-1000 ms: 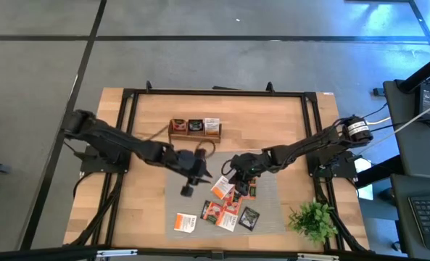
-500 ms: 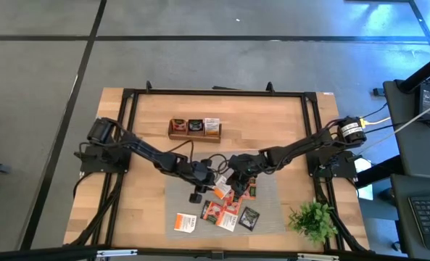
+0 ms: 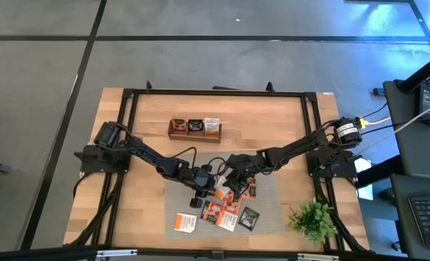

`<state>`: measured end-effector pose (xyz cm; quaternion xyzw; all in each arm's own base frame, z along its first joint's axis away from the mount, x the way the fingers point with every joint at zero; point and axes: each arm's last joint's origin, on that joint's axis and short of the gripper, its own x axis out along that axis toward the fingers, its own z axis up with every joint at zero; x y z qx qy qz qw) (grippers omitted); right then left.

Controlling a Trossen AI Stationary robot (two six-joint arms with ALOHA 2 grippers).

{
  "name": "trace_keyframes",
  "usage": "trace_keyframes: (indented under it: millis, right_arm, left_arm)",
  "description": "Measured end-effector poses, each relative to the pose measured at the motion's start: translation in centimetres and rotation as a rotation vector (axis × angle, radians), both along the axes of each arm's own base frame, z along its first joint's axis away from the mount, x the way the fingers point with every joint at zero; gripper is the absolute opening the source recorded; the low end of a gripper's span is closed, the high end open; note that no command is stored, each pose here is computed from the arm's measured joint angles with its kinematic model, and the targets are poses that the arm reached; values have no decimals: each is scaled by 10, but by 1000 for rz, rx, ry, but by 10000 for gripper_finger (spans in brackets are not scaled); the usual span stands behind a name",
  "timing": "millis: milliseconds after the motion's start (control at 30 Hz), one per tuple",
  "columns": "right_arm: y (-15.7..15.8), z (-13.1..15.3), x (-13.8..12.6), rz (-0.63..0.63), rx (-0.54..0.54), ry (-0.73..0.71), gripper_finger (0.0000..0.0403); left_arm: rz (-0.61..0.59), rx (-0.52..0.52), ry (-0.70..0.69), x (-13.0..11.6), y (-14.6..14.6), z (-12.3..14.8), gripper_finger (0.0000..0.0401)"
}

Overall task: Pick & Place Tea
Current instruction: Put the white orange tea bag into the right section of the wooden organizer

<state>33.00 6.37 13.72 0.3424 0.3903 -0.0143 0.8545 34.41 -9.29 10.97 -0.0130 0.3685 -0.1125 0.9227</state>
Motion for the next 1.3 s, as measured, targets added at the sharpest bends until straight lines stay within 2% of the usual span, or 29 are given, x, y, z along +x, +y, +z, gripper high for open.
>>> trace_keyframes:
  millis: [233, 667, 1300]
  right_arm:
    - [0, -10, 0, -50, 43, 55, 197]
    - [-2, -13, -2, -99, -10, 85, 181]
    - [-1, -13, -2, -113, 76, 110, 174]
  left_arm:
    - [8, -9, -15, 4, 1, -5, 95]
    - [7, -4, -10, 3, 2, -6, 90]
    - [7, 0, -8, 3, 2, -6, 89]
